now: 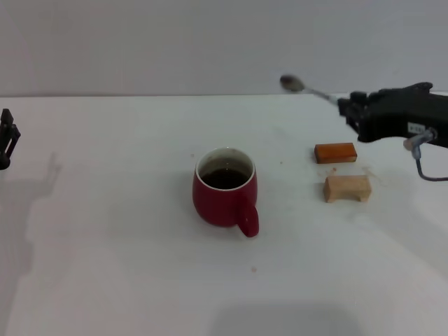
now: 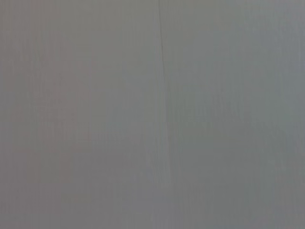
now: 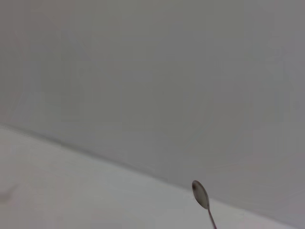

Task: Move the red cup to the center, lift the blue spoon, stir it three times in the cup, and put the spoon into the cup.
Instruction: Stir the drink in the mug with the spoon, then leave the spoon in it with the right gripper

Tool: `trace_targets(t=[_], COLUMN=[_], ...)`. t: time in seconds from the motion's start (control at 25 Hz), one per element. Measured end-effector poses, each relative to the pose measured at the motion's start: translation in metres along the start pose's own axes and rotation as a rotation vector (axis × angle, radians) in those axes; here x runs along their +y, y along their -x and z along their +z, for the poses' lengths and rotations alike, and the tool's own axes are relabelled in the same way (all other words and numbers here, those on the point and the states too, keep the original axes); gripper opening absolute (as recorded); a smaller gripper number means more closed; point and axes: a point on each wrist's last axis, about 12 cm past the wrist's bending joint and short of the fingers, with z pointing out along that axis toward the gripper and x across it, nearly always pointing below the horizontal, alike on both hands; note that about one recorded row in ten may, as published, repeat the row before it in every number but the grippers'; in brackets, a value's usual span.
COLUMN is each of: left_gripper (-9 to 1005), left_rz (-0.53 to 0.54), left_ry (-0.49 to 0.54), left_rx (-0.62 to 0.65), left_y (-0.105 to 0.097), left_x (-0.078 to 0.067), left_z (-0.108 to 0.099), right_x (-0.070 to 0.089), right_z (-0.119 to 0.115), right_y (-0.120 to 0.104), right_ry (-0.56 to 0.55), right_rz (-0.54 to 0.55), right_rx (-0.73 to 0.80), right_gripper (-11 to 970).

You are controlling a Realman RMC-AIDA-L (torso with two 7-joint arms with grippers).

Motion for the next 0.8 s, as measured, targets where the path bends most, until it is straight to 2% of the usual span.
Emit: trace_targets(t=[0.28, 0.48, 0.64, 0.8], left_gripper=[827, 827, 827, 827], left_rz=[0.012, 0.016, 0.016, 0.013], left_ry=[0.018, 0.021, 0.021, 0.039], left_rx=[0.000, 0.002, 0.002, 0.003], left_y=[0.000, 0.000, 0.000, -0.001], left_x=[0.003, 0.004, 0.004, 0.007], left_z=[0.000, -0.001, -0.001, -0.002], right_x=[0.009, 0.024, 0.041, 0.049], right_z=[0.001, 0.008, 0.019, 0.026], right_y=[0.037, 0.060, 0.073, 0.074], right_ry=[0.052, 0.071, 0.113, 0.133], right_rz=[-0.102, -0.174, -0.232, -0.257], right_rx=[0.155, 0.209, 0.269, 0.302], right_gripper=[125, 125, 125, 125])
